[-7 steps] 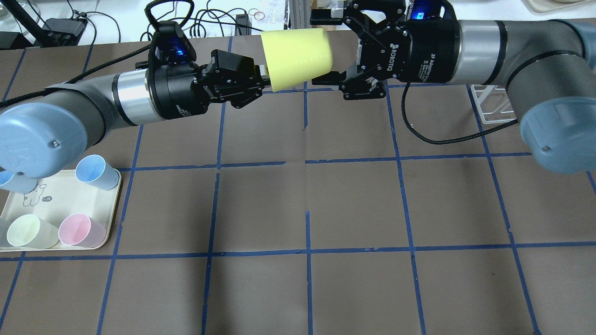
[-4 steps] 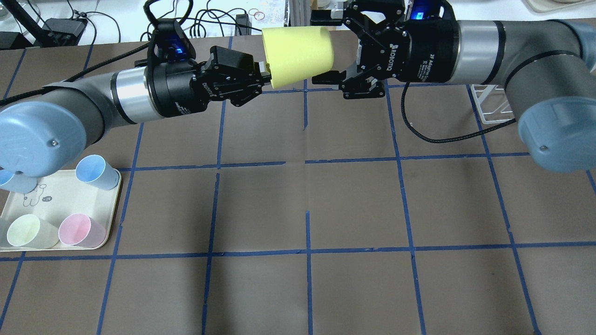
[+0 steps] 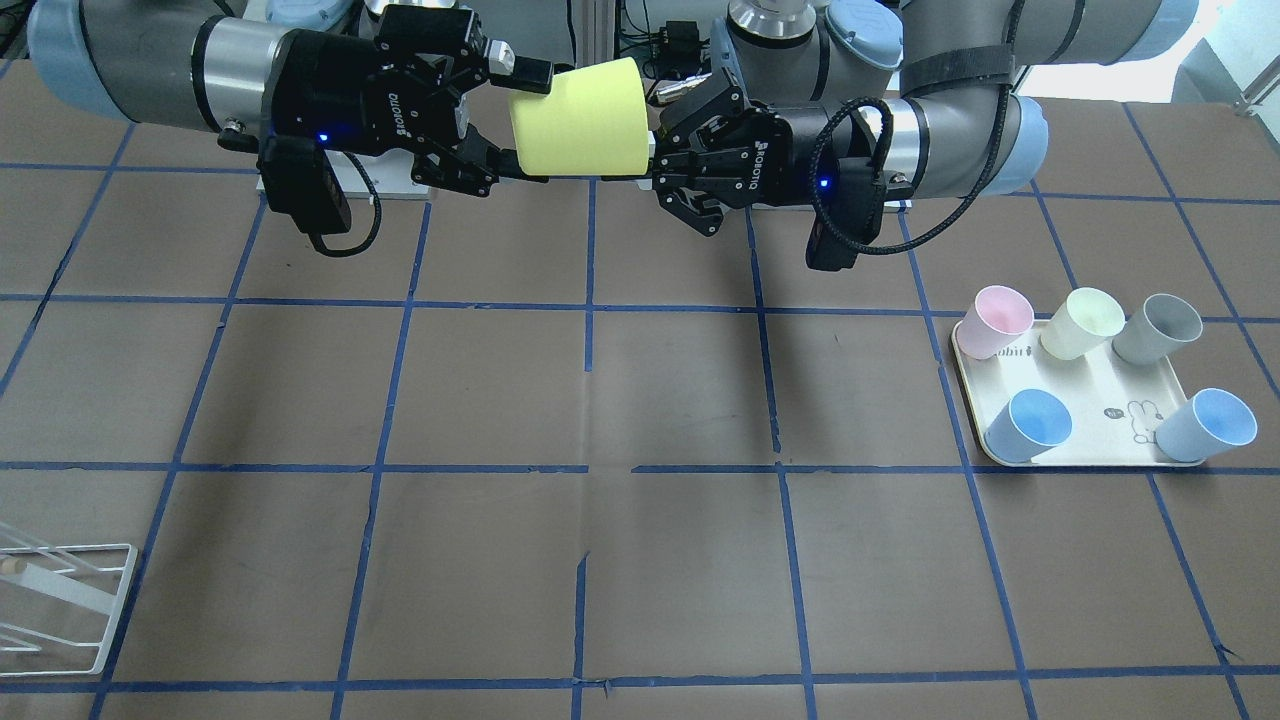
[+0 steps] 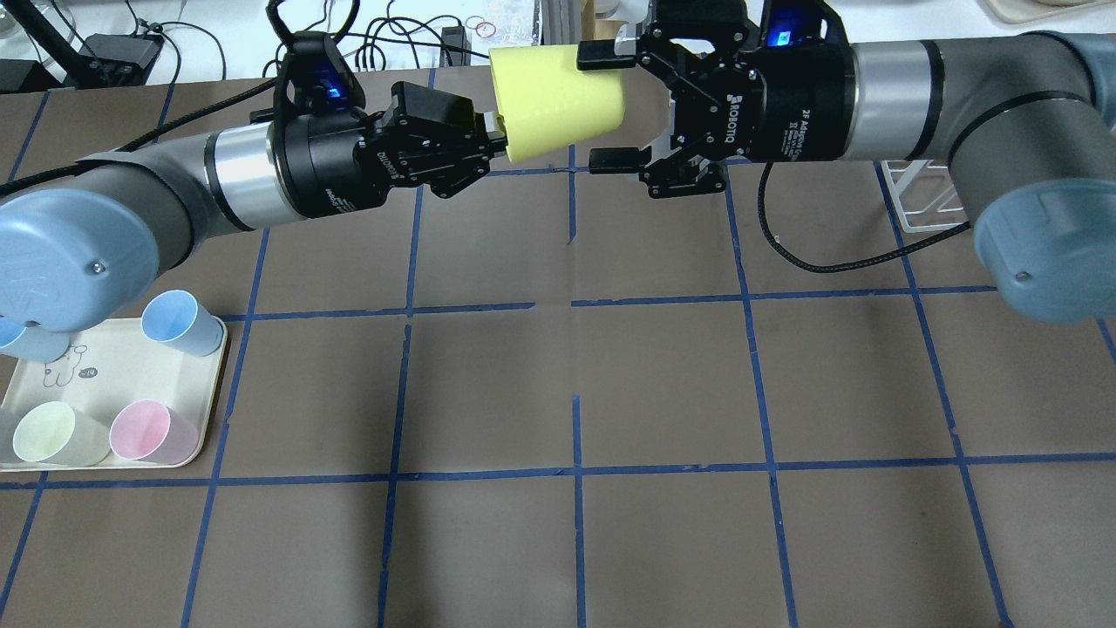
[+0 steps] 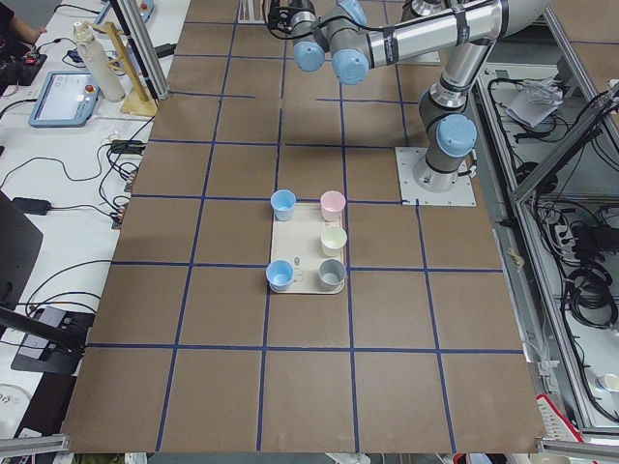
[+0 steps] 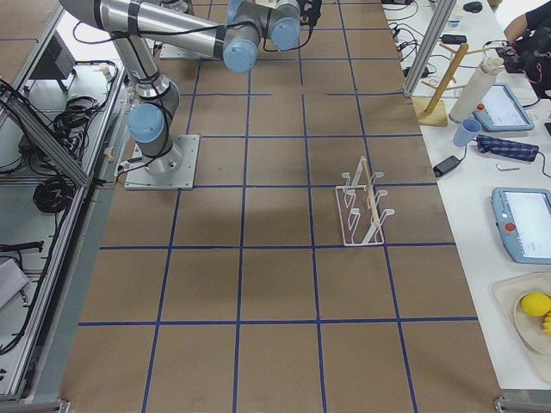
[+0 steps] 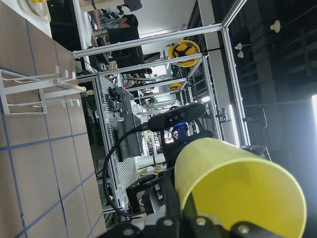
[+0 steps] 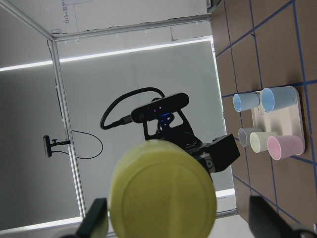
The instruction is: Transfer IKEA cup to right arm and place on rack
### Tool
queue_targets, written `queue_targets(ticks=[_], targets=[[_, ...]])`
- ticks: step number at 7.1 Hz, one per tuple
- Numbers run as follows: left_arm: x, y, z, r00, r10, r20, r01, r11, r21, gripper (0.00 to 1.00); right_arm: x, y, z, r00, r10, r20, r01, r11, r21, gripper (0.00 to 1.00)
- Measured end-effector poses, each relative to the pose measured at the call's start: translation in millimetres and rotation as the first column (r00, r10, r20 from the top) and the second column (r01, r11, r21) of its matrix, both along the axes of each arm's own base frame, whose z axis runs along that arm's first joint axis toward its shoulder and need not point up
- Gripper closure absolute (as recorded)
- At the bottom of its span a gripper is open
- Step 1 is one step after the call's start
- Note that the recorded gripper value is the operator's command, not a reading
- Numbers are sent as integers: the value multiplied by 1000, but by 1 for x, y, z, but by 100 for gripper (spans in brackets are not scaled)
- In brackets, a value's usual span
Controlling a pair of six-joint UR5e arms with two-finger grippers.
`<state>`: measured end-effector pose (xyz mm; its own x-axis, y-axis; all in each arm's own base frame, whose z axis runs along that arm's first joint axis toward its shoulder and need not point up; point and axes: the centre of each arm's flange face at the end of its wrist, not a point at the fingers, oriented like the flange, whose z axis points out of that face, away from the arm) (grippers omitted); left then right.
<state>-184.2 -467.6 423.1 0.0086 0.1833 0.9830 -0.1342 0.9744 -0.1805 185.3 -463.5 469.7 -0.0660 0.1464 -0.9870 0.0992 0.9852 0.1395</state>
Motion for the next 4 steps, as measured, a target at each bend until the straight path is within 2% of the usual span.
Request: queue_targets(ticks=[1,2,4], targets=[[0,0,1,1000,0,0,0,1000,-1,100,0,0,3,1000,-3,10,3,1000,15,5],[0,0,1,1000,0,0,0,1000,-1,100,0,0,5,1000,-5,18,5,1000,23,17],[0,0,1,1000,0,0,0,1000,-2,100,0,-2,8,1000,-7,22,6,1000,23,48]])
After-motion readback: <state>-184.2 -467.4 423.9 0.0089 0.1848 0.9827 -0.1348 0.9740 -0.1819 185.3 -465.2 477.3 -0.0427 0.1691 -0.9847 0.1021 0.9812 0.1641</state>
